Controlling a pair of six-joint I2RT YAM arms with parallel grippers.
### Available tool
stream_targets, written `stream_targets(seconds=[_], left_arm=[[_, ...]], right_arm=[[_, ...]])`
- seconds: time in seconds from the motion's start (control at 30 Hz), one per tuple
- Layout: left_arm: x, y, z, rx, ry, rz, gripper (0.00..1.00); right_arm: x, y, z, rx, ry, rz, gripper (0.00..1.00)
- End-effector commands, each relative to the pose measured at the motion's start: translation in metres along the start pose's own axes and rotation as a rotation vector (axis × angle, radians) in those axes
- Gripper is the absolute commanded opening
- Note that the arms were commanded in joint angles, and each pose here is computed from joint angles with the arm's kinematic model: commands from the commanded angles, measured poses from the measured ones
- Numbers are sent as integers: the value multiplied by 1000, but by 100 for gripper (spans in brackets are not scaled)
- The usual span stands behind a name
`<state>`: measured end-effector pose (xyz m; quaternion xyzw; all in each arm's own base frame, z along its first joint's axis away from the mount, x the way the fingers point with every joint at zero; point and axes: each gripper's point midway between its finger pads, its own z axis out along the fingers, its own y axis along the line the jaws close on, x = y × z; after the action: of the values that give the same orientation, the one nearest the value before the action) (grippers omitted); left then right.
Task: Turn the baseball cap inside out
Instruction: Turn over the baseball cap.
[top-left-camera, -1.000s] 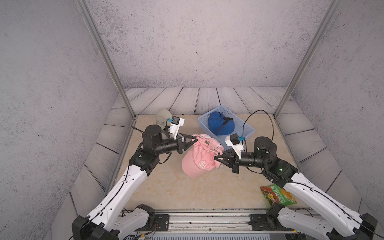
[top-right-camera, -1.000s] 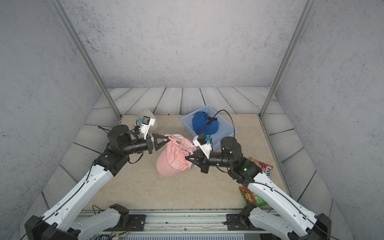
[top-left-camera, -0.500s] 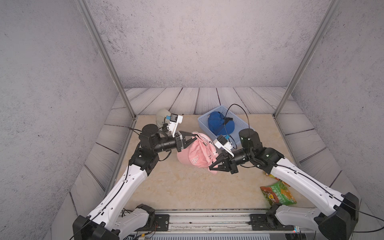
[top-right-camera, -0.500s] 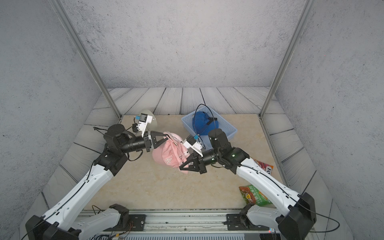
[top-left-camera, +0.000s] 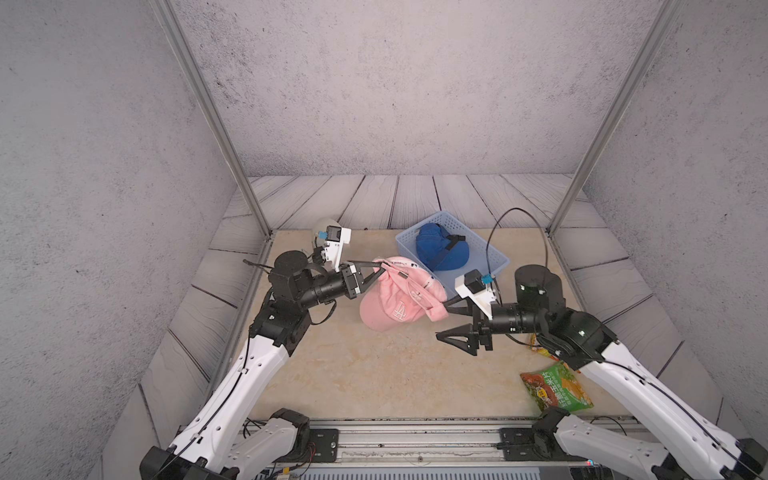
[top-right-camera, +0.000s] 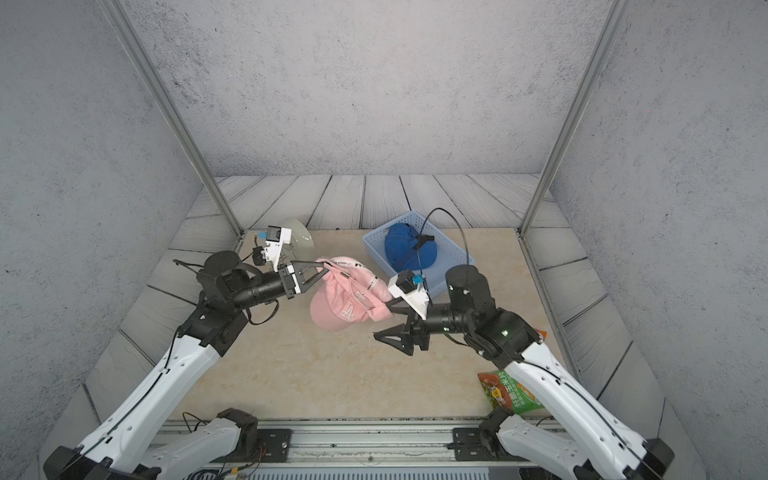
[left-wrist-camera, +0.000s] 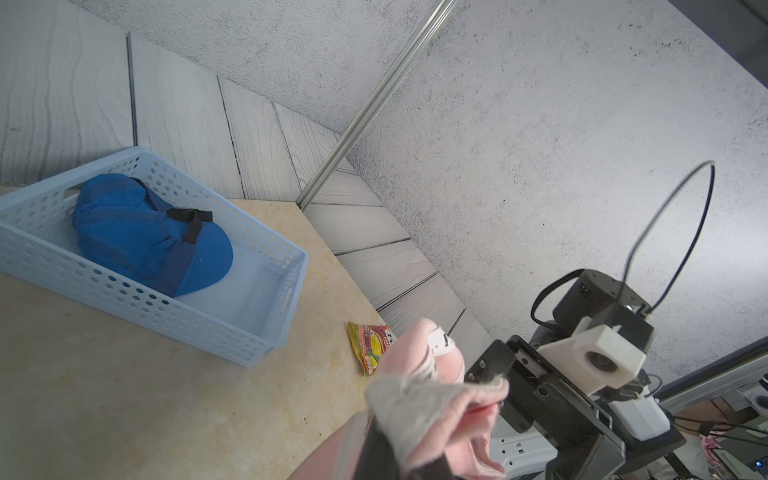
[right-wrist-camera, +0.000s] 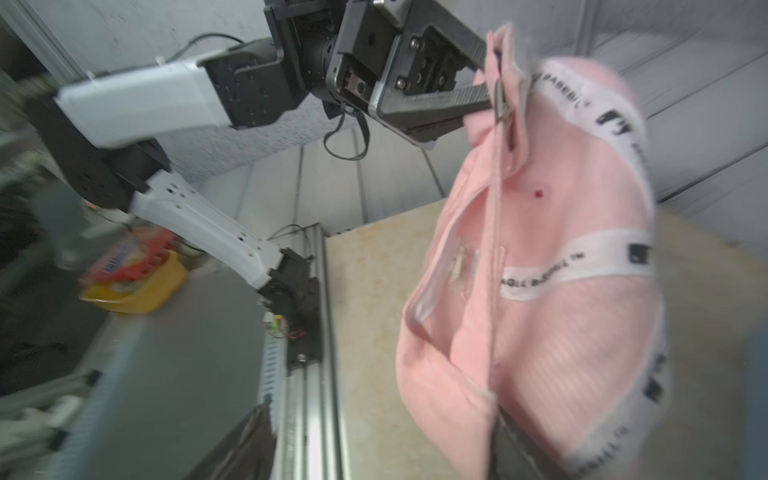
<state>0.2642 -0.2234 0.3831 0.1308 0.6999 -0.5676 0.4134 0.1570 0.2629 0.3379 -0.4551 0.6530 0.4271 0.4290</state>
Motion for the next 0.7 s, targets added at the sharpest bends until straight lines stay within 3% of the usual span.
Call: stream_targets(seconds=[0.0, 0.1, 0.23, 0.67], left_arm=[[-17, -15, -8, 22, -65, -9, 0], [-11, -16, -8, 18, -23, -7, 0], [3, -10, -7, 2, 41, -32, 0], [36, -7, -7, 46, 181, -76, 0]], right_arm=[[-20, -38, -16, 266, -157, -44, 87], [-28, -45, -24, 333, -253, -91, 92], [-34, -49, -21, 339, -238, -111, 93], [-57, -32, 32, 21, -154, -22, 86]])
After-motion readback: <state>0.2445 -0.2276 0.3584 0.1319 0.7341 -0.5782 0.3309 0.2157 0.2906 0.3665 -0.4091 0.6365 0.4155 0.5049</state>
